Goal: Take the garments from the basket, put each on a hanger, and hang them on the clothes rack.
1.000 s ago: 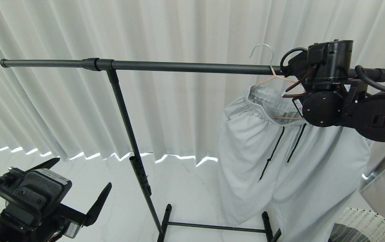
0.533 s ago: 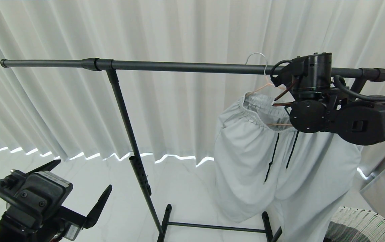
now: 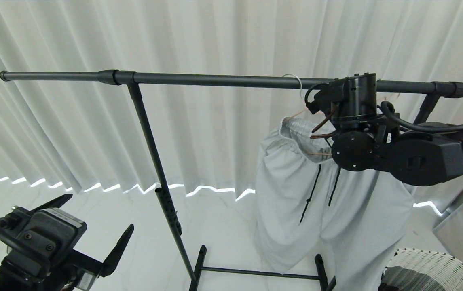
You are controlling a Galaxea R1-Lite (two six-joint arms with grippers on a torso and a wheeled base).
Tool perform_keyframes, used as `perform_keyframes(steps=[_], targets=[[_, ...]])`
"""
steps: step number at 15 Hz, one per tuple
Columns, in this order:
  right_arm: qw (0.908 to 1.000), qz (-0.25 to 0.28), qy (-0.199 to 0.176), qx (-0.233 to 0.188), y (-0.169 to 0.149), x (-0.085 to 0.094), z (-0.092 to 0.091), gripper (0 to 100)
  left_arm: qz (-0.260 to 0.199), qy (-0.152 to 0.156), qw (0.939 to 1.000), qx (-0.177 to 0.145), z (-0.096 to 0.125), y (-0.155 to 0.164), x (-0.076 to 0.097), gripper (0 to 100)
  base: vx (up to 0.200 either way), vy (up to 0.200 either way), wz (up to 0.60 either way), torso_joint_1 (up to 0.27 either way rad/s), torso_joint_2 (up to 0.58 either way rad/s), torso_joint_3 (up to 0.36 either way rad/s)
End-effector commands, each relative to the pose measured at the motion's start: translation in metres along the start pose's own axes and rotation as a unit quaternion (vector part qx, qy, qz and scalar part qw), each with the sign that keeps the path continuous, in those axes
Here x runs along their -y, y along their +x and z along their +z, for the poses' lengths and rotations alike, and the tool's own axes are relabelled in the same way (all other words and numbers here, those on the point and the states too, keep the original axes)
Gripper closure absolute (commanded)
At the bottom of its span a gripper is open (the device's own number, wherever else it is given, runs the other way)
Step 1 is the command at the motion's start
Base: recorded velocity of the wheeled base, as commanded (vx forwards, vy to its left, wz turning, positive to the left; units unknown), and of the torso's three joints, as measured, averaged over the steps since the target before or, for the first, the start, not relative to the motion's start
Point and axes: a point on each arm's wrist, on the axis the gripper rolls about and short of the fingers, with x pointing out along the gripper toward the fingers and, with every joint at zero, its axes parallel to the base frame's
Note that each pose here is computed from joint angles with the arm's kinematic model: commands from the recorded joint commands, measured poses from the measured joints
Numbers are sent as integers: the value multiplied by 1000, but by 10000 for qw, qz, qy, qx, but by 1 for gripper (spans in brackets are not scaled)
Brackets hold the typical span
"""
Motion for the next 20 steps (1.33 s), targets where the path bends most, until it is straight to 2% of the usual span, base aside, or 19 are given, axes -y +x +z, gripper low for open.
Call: perform_keyframes(steps=[1,5,8,12,15,19,20], targets=[[9997,186,-121,107,-12,-14,1,100,1,-3,10000,4,0,0,0,0,0,0,0,0,0,0],[9988,372,-201,241,-26,-25,3,100,9,-18,10000,15,1,0,0,0,0,0,0,0,0,0],[9965,655,-300,412,-42,-41,3,100,13,-22,10000,20,1,0,-1,0,0,0,0,0,0,0],[9907,1195,-32,647,-54,-48,4,100,39,-47,10000,60,2,0,-1,0,0,0,0,0,0,0],[9823,1664,280,819,-63,-48,6,100,76,-60,9999,100,3,-1,-3,0,0,0,0,0,0,0],[9560,2620,751,1088,-80,-49,9,100,128,-90,9997,189,3,-5,-6,0,0,0,0,0,0,0],[9560,2620,751,1088,-80,-49,9,100,128,-90,9997,189,3,-5,-6,0,0,0,0,0,0,0]])
